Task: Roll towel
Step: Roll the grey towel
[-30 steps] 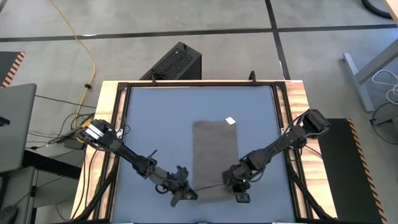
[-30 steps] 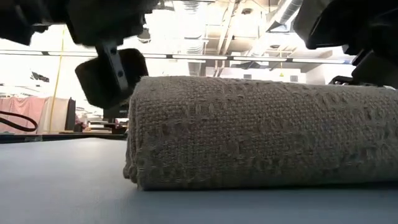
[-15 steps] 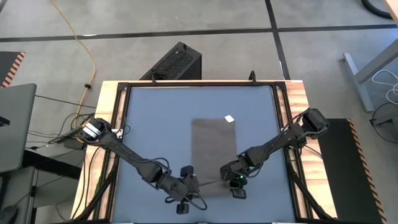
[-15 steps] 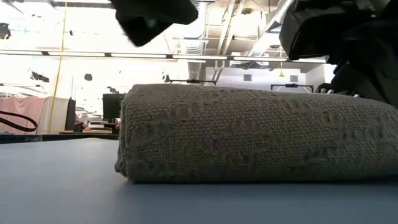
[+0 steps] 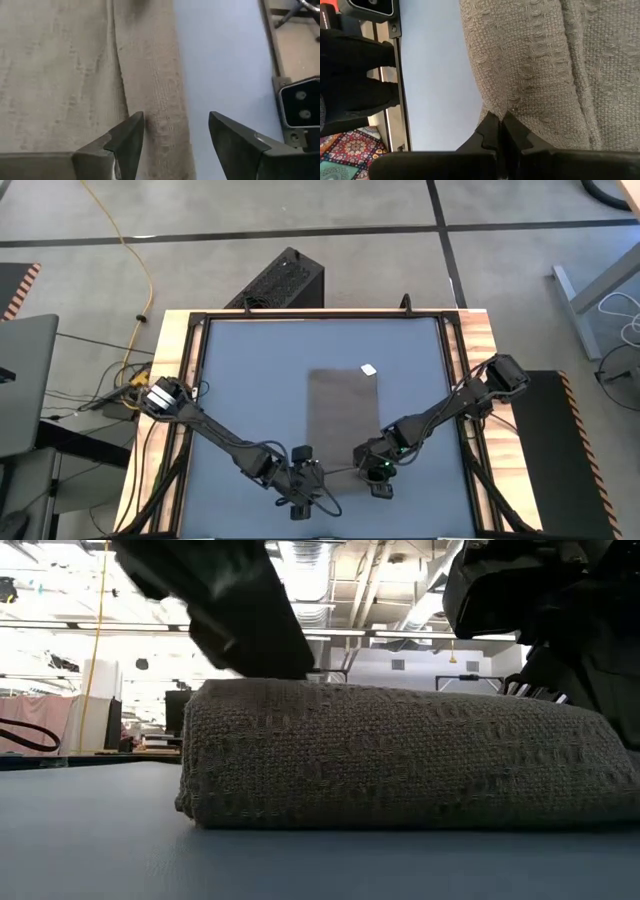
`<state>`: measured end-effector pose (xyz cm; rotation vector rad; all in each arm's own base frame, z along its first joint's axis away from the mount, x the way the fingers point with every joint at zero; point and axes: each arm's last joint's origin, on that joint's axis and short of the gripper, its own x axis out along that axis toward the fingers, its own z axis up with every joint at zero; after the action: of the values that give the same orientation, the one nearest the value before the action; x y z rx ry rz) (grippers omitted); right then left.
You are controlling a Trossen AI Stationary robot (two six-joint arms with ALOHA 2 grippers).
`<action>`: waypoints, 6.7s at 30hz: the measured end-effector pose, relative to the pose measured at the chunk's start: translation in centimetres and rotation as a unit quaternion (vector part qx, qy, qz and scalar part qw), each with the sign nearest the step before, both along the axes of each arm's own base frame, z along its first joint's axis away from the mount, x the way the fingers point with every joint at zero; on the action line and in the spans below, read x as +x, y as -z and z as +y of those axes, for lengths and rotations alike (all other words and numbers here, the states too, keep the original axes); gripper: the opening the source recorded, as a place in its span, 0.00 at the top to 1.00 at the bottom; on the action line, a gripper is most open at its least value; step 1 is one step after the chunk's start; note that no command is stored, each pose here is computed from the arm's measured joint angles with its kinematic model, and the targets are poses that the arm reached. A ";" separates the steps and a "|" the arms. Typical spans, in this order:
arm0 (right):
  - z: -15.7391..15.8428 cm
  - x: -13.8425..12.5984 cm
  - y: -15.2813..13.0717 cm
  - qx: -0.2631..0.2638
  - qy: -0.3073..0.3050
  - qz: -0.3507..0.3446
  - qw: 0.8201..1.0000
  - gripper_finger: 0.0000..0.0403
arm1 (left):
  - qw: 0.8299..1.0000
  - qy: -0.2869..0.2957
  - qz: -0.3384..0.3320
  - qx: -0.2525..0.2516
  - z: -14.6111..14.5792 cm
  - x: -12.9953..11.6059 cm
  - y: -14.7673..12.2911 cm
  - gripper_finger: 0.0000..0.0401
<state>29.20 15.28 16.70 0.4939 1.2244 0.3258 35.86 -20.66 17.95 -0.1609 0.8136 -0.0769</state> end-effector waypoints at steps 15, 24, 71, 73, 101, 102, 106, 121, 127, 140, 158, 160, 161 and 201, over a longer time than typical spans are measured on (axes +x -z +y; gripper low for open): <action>-0.1 -0.1 0.1 0.004 0.043 0.023 0.999 0.95 | 0.998 -0.014 0.050 -0.023 -1.6 -0.2 3.4 0.49; 0.7 -0.6 0.1 0.018 0.057 0.051 0.997 0.95 | 0.990 -0.031 0.095 -0.095 -1.3 0.0 3.8 0.91; -4.3 -0.4 6.6 0.174 0.173 0.152 0.957 0.94 | 0.986 -0.020 -0.091 -0.141 0.6 -2.9 -4.7 0.72; -4.5 -0.3 6.6 0.178 0.174 0.153 0.956 0.94 | 0.988 0.003 -0.134 -0.075 -0.5 -3.2 -4.7 0.72; -4.8 -0.1 5.5 0.209 0.169 0.145 0.952 0.77 | 0.995 -0.050 0.086 -0.021 -2.2 0.0 3.1 0.72; -4.8 -0.2 5.1 0.210 0.165 0.138 0.954 0.76 | 0.995 -0.050 0.087 -0.021 -2.2 0.0 3.1 0.72; -5.4 -0.4 3.6 0.214 0.169 0.123 0.954 0.71 | 0.994 -0.050 0.094 -0.033 -2.1 -0.1 3.3 0.72; -6.5 -4.2 -4.0 0.125 0.139 -0.031 0.982 0.65 | 0.988 -0.064 0.093 -0.107 -2.0 -0.9 5.2 0.72; -1.4 -7.1 -6.3 0.046 0.013 -0.182 0.982 0.65 | 0.987 -0.060 0.098 -0.110 -2.0 -0.9 5.2 0.72; 3.8 -8.9 -4.3 -0.152 -0.010 -0.252 0.956 0.64 | 0.984 -0.055 0.110 -0.132 -2.0 -0.8 5.2 0.72; 1.9 -5.7 -2.2 -0.123 -0.105 -0.221 0.962 0.49 | 0.981 -0.065 0.112 -0.144 -2.1 -0.8 5.2 0.72; 2.0 -5.7 -2.0 -0.124 -0.105 -0.219 0.962 0.43 | 0.981 -0.066 0.112 -0.144 -2.0 -0.8 5.2 0.72; 2.0 -5.6 -2.0 -0.124 -0.105 -0.219 0.962 0.40 | 0.981 -0.066 0.112 -0.144 -2.0 -0.8 5.2 0.72; 3.0 -5.3 2.5 -0.176 -0.066 -0.177 0.966 0.54 | 0.978 -0.078 0.108 -0.161 -2.4 -0.8 5.2 0.72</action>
<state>23.93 18.28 14.22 0.0423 0.9395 0.2868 35.01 -23.05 12.76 -0.5465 1.0000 -0.0435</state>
